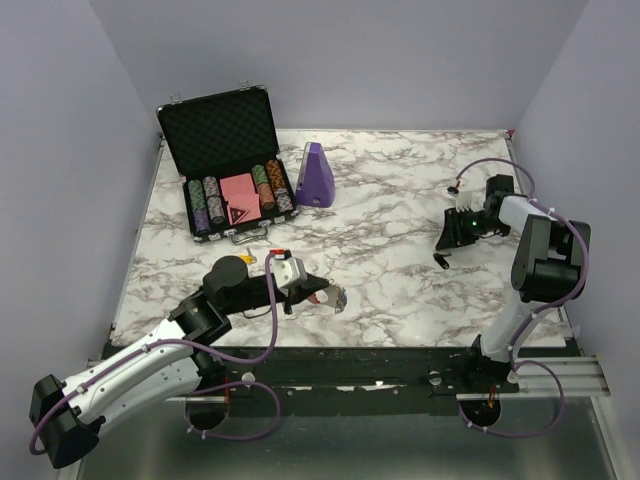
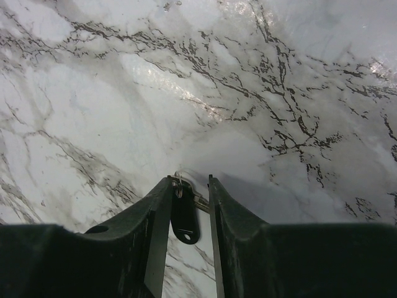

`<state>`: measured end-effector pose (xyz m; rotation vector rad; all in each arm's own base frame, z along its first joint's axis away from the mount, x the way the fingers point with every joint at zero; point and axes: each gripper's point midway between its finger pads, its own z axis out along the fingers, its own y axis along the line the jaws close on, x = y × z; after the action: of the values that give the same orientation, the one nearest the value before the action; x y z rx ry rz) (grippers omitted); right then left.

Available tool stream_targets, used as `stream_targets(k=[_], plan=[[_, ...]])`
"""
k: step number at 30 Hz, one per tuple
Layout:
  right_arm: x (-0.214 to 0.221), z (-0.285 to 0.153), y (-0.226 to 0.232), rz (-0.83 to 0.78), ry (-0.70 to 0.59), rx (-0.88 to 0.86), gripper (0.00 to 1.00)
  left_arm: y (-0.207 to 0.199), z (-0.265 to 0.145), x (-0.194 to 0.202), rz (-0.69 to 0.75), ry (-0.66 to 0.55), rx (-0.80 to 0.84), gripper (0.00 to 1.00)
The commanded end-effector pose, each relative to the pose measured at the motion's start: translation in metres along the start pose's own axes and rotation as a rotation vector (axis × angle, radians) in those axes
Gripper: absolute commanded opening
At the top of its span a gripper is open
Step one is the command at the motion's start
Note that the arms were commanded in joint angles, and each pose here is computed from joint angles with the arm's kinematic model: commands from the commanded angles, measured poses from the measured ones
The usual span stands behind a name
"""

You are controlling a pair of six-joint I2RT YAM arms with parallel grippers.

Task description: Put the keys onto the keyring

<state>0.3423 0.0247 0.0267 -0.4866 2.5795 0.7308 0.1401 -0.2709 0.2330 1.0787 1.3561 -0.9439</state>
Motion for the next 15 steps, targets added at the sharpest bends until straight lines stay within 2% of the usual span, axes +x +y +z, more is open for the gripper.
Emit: stream_targets(k=[1, 15], plan=[[0.0015, 0.0016, 0.0055, -0.002, 0.014, -0.035, 0.38, -0.0022, 0.0003, -0.0104, 0.019, -0.026, 0.014, 0.0], [0.0078, 0.0055, 0.0119, -0.005, 0.042, -0.065, 0.33, -0.0016, 0.0001, -0.01, 0.017, -0.023, 0.011, 0.0]])
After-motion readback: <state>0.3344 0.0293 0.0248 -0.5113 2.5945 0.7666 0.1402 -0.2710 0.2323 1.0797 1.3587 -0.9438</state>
